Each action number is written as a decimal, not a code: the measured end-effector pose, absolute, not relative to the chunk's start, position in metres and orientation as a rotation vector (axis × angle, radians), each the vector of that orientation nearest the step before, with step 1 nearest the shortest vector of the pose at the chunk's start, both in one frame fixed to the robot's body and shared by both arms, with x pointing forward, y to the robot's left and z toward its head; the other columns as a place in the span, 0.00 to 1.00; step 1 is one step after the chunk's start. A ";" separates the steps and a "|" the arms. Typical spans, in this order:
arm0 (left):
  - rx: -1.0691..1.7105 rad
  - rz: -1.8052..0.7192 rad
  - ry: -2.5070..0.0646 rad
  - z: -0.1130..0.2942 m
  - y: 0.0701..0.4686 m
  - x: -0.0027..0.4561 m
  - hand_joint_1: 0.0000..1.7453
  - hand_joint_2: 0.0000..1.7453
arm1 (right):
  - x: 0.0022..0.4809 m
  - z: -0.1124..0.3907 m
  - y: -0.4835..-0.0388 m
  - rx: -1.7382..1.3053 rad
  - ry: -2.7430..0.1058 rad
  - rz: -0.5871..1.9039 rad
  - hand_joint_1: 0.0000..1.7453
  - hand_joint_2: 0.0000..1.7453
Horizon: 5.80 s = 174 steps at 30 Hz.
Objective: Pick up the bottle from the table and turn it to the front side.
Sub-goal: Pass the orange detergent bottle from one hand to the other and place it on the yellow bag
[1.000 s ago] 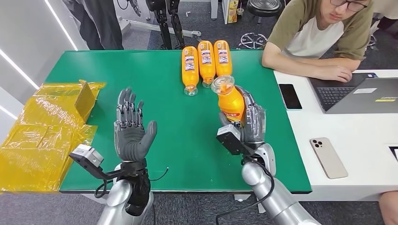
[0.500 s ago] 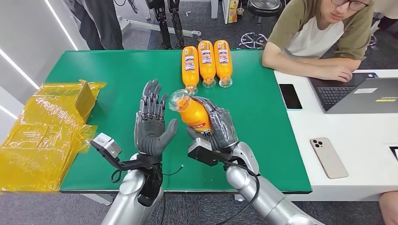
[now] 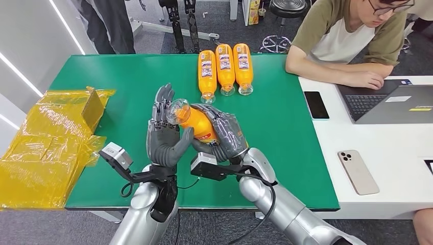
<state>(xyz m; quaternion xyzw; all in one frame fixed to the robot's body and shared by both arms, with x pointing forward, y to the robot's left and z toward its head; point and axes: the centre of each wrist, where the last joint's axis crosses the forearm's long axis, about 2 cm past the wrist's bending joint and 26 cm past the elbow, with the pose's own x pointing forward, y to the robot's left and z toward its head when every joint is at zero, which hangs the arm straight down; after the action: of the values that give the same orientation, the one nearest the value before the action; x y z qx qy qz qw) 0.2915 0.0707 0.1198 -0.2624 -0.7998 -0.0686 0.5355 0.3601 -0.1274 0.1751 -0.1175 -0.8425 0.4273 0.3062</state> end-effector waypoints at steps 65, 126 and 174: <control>-0.503 -0.112 -1.922 0.114 0.090 0.291 1.00 1.00 | 0.364 0.189 -0.098 -0.212 -2.154 1.227 0.00 1.00; 1.534 -0.789 -1.846 0.146 0.288 0.341 1.00 1.00 | 0.292 0.197 -0.124 -0.338 -2.547 0.188 0.00 1.00; 0.821 -1.967 -0.628 0.086 0.412 0.384 0.15 1.00 | 0.266 0.227 -0.134 -0.360 -2.496 -0.009 0.00 1.00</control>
<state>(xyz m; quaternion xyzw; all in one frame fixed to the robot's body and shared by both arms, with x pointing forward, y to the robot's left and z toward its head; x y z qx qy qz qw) 0.3840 0.4120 0.0865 0.3313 -0.2532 -0.7932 0.4438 0.2659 -0.1339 0.2271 -0.1360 -0.9425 -0.0033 0.3051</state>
